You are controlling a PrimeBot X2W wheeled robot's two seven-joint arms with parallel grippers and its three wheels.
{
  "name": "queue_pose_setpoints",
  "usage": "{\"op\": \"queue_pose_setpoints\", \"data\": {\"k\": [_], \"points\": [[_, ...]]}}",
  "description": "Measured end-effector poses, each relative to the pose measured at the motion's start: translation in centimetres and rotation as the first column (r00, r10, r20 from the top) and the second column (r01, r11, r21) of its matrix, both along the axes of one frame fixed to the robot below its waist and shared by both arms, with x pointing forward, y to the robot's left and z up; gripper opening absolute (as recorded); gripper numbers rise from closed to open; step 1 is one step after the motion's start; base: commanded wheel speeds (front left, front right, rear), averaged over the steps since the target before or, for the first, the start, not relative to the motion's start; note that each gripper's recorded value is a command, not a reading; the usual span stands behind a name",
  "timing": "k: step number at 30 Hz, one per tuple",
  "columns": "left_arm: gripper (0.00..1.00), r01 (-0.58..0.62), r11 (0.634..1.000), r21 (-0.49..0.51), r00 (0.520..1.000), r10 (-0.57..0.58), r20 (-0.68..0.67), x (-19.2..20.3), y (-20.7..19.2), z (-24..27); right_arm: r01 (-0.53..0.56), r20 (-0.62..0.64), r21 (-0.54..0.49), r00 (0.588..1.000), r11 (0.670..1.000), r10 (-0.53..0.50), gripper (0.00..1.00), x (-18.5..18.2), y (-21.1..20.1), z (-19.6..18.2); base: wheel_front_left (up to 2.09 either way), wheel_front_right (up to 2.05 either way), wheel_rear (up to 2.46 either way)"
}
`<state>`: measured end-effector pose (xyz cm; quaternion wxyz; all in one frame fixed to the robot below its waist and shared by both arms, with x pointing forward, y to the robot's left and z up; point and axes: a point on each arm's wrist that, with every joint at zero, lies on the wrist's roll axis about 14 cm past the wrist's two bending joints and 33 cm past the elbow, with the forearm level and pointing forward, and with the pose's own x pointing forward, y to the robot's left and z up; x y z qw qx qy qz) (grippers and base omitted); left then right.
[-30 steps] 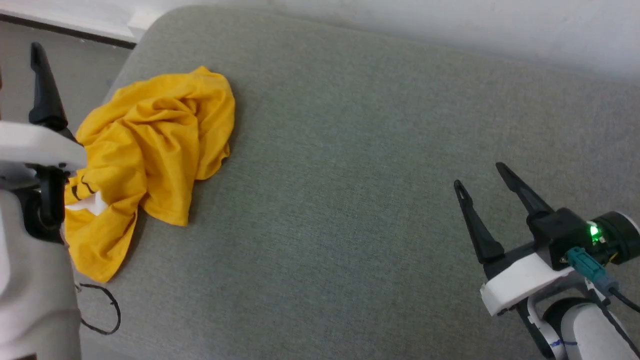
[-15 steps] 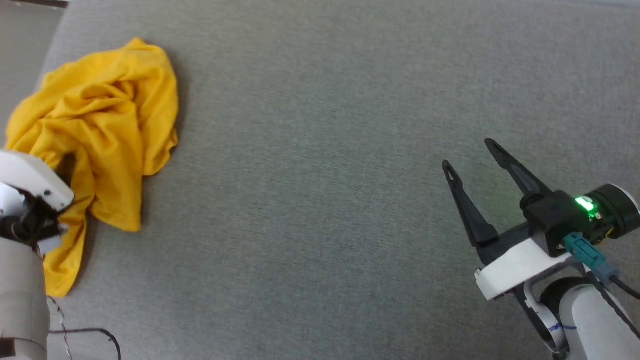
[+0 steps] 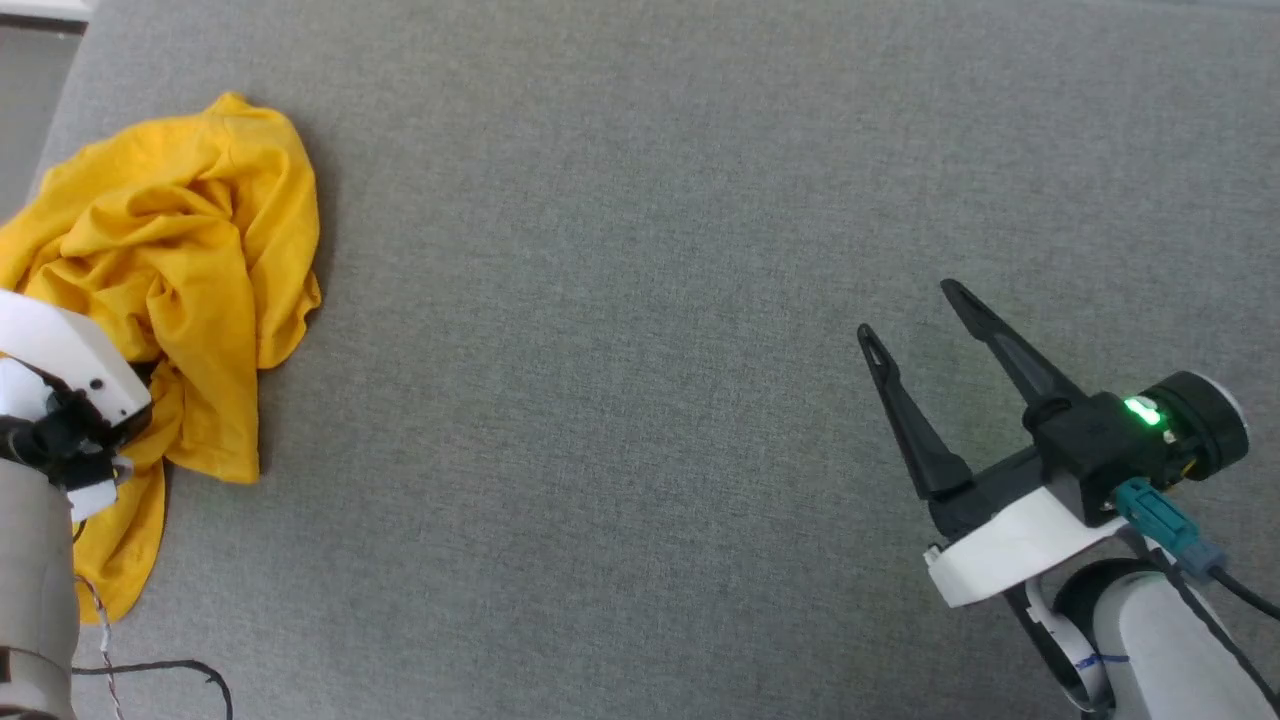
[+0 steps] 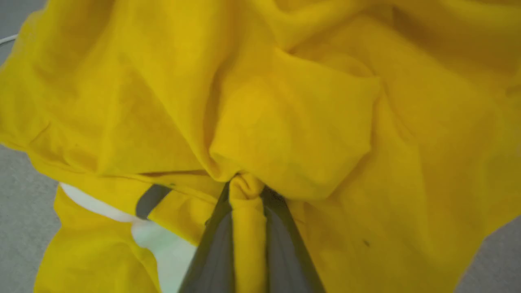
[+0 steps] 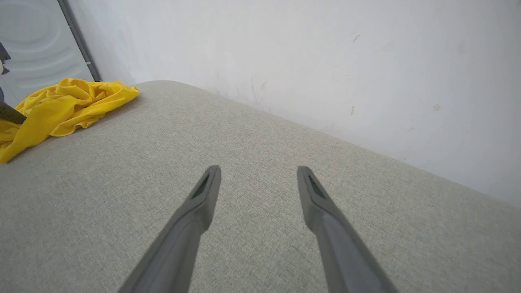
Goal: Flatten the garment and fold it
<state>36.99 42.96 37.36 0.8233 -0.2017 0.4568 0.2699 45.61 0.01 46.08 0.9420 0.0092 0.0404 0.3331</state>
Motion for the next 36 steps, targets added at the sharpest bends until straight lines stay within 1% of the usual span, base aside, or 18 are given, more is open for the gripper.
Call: {"op": "queue_pose_setpoints", "data": {"k": [5,7,9,10,12,15,18,22,25,27,29,32,33,35,36], "points": [[0.0,0.035,0.996,0.081,0.995,-0.043,0.089,0.9,0.4,2.0,0.016,0.02,0.031,1.0,0.999,-0.017,1.0,-0.5,0.1,1.2,0.0,0.0,0.0],[0.0,0.054,0.988,0.147,0.985,-0.077,0.157,2.1,1.1,4.1,0.026,0.032,0.043,0.999,0.999,-0.028,1.0,-0.7,0.1,1.8,0.0,0.0,0.0],[0.0,0.069,0.969,0.238,0.966,-0.124,0.225,3.2,2.0,7.0,0.04,0.039,0.056,0.998,0.998,-0.042,1.0,-1.0,0.0,2.4,0.0,0.0,0.0],[0.0,0.063,0.958,0.281,0.951,-0.143,0.275,3.8,2.5,8.8,0.047,0.043,0.064,0.998,0.997,-0.05,1.0,-1.2,0.0,2.7,0.0,0.0,0.0],[0.0,0.055,0.923,0.381,0.908,-0.205,0.366,5.2,3.0,12.6,0.059,0.051,0.077,0.997,0.995,-0.063,1.0,-1.7,-0.1,3.3,0.0,0.0,0.0],[0.0,0.019,0.85,0.527,0.812,-0.321,0.487,7.0,2.9,18.8,0.081,0.066,0.092,0.994,0.993,-0.087,1.0,-2.4,-0.5,4.2,0.0,0.0,0.0],[0.0,-0.036,0.769,0.638,0.695,-0.44,0.569,8.1,1.8,25.2,0.109,0.093,0.105,0.989,0.989,-0.119,1.0,-3.0,-1.2,5.4,0.0,0.0,0.0],[0.0,-0.116,0.672,0.731,0.512,-0.59,0.624,8.8,-1.2,33.0,0.158,0.119,0.112,0.978,0.981,-0.171,1.0,-3.9,-2.8,6.6,0.0,0.0,0.0],[0.0,-0.144,0.617,0.774,0.387,-0.685,0.618,9.2,-4.7,37.1,0.196,0.135,0.113,0.968,0.974,-0.21,1.0,-4.6,-4.1,7.4,0.0,0.0,0.0],[0.0,-0.156,0.608,0.778,0.302,-0.721,0.624,9.5,-7.2,38.9,0.228,0.142,0.112,0.96,0.967,-0.243,1.0,-5.2,-5.3,7.7,0.0,0.0,0.0],[0.0,-0.153,0.611,0.777,0.216,-0.746,0.629,10.0,-10.1,40.4,0.267,0.146,0.11,0.948,0.957,-0.281,1.0,-5.7,-6.7,7.9,0.0,0.0,0.0],[0.0,-0.114,0.643,0.757,0.069,-0.755,0.652,10.7,-15.4,41.9,0.328,0.155,0.108,0.927,0.939,-0.341,1.0,-6.5,-9.0,8.4,0.0,0.0,0.0],[0.0,-0.089,0.66,0.746,0.02,-0.748,0.664,10.9,-17.4,42.1,0.35,0.159,0.108,0.918,0.931,-0.364,1.0,-6.7,-9.8,8.6,0.0,0.0,0.0],[0.0,-0.022,0.687,0.726,-0.067,-0.726,0.684,11.1,-21.4,41.8,0.391,0.167,0.11,0.899,0.914,-0.404,1.0,-7.1,-11.3,9.0,0.0,0.0,0.0],[0.0,0.017,0.696,0.717,-0.104,-0.712,0.694,11.2,-23.4,41.4,0.409,0.166,0.11,0.891,0.906,-0.423,1.0,-7.4,-12.0,9.0,0.0,0.0,0.0]]}}
